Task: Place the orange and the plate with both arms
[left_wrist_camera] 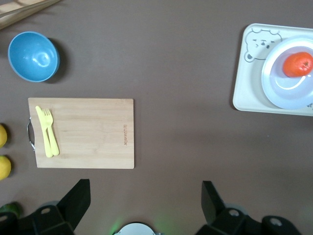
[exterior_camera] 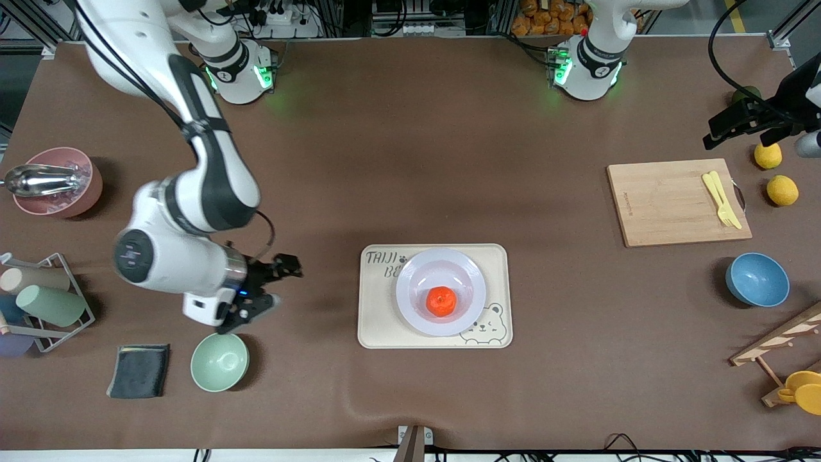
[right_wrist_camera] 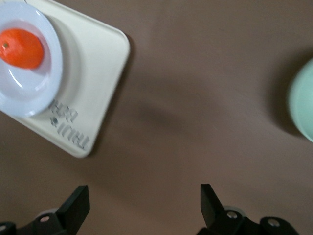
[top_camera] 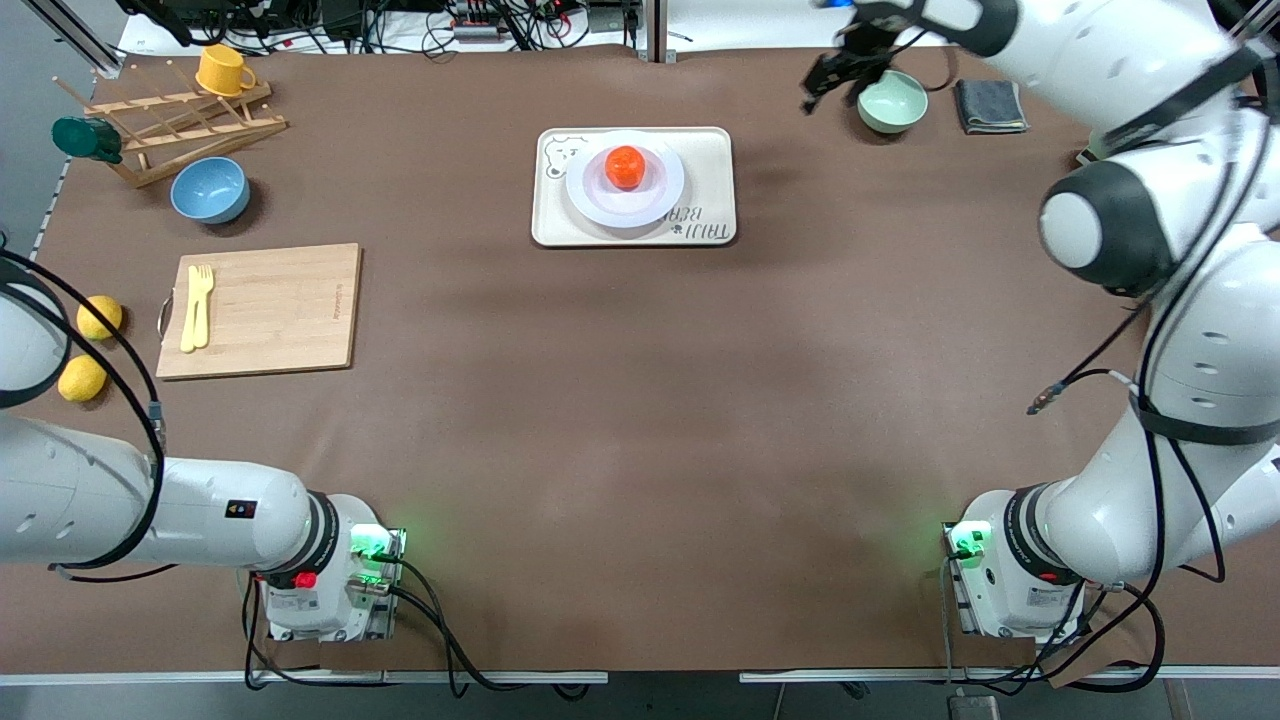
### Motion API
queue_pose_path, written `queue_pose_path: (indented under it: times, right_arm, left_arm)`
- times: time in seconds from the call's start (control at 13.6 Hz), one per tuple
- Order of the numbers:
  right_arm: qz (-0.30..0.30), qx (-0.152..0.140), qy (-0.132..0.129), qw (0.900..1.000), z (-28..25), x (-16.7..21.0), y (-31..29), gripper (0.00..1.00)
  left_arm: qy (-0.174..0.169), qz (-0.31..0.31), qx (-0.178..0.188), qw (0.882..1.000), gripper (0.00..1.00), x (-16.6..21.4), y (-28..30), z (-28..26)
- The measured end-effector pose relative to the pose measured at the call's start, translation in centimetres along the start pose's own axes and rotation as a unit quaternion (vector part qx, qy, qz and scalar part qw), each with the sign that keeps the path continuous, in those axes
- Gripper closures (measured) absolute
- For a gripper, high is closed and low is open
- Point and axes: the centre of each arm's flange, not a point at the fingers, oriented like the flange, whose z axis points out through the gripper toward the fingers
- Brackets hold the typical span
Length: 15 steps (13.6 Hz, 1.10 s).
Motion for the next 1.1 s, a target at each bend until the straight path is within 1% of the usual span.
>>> queue_pose_path:
  times: [0.07,0.15,0.29,0.37,0.51,0.73,0.81,0.95,1.1]
  right_arm:
    - [0.008,-0.01,-0.008,1.0,-2.6,-1.5,1.7,0.0]
    - [0.022,-0.016,-0.01,1.0,-5.4,-3.2,3.6,0.0]
    - [0.046,-0.027,-0.002,0.999,-11.0,-6.8,7.1,0.0]
    - [0.054,-0.039,0.002,0.998,-13.8,-8.6,8.0,0.0]
    - [0.084,-0.072,0.01,0.994,-19.2,-11.8,7.3,0.0]
    - [0.156,-0.114,0.038,0.98,-26.0,-16.4,5.7,0.0]
    - [0.175,-0.119,0.04,0.977,-27.5,-18.0,5.6,0.0]
    - [0.213,-0.117,0.039,0.969,-29.0,-20.5,6.3,0.0]
    - [0.238,-0.114,0.039,0.964,-29.1,-21.5,7.1,0.0]
  left_arm:
    - [0.0,-0.004,0.003,1.0,0.0,0.0,0.0,0.0]
    - [0.001,-0.005,0.004,1.0,0.0,-0.1,0.1,-0.1]
    - [0.001,-0.002,0.006,1.0,0.0,-0.1,0.4,-0.1]
    - [0.001,-0.001,0.01,1.0,0.0,-0.1,0.5,-0.1]
    - [0.005,0.002,0.023,1.0,0.0,-0.1,0.7,-0.1]
    - [0.012,0.012,0.027,0.999,0.0,-0.2,1.8,-0.3]
    - [0.015,0.012,0.027,0.999,0.0,-0.2,1.9,-0.3]
    - [0.015,0.012,0.027,0.999,0.0,-0.2,1.8,-0.3]
    - [0.016,0.012,0.027,0.999,0.0,-0.1,1.8,-0.3]
